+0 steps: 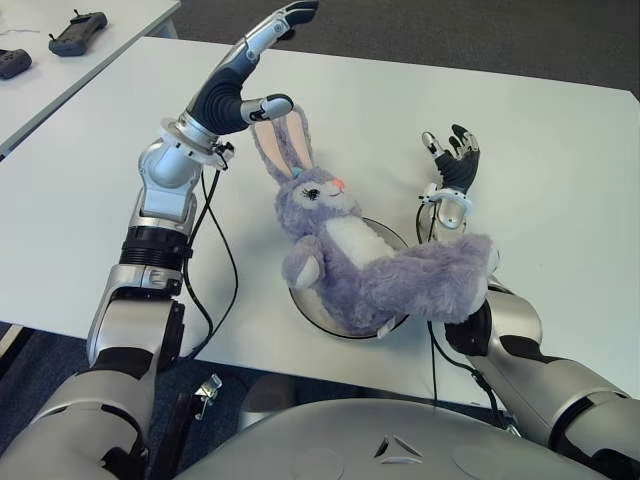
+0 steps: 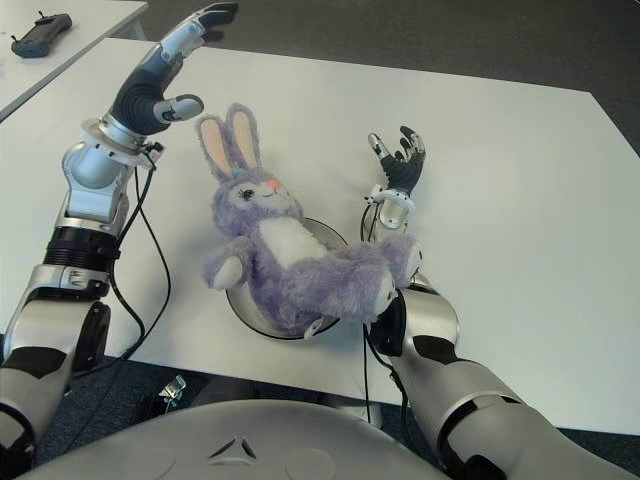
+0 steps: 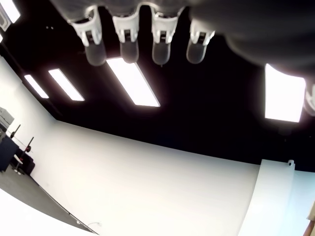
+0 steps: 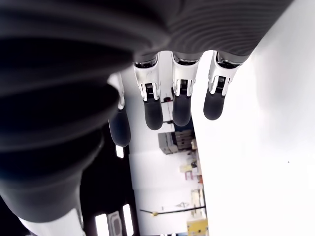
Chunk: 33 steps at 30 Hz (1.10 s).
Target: Put the doll into the plate.
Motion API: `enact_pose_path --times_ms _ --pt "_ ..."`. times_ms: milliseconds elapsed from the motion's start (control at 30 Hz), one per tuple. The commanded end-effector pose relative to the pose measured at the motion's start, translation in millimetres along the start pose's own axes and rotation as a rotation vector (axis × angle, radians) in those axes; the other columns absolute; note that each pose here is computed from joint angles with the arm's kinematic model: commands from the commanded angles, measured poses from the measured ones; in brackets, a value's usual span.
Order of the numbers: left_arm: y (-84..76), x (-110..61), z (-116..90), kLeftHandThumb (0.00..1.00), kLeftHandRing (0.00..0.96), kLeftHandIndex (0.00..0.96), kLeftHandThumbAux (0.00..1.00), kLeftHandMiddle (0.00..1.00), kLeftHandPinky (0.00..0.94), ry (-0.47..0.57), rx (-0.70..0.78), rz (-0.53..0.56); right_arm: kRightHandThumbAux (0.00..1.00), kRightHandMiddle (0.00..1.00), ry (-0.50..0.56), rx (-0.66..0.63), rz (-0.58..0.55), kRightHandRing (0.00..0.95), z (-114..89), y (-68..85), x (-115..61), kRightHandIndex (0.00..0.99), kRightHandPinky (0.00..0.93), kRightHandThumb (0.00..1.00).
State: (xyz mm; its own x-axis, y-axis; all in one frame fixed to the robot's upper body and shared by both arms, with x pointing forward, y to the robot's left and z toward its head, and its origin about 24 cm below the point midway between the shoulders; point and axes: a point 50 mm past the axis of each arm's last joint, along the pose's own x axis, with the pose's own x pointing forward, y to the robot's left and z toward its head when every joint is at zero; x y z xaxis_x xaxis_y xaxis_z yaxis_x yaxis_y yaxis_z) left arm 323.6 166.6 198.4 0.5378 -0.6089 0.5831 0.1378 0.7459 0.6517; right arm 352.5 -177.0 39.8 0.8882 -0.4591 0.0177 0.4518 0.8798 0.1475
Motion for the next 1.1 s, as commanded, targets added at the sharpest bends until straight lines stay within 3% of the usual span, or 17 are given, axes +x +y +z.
enact_pose_path --times_ms 33,567,1100 --pt "8.5 -4.9 -13 0.127 0.0 0.0 0.216 0.0 0.0 0.054 -0.018 0.04 0.805 0.153 0.571 -0.11 -0.114 0.113 -123 -50.5 -100.3 0.24 0.119 0.052" --pt "11.8 -4.5 -34 0.04 0.0 0.0 0.139 0.0 0.0 0.121 -0.073 0.07 0.808 0.146 0.565 -0.105 -0.113 0.102 -122 -51.2 -100.2 0.236 0.105 0.065" --pt "-2.9 -3.7 -54 0.0 0.0 0.0 0.182 0.0 0.0 0.246 -0.2 0.148 0.813 0.14 0.567 -0.104 -0.111 0.103 -123 -52.1 -100.1 0.249 0.117 0.074"
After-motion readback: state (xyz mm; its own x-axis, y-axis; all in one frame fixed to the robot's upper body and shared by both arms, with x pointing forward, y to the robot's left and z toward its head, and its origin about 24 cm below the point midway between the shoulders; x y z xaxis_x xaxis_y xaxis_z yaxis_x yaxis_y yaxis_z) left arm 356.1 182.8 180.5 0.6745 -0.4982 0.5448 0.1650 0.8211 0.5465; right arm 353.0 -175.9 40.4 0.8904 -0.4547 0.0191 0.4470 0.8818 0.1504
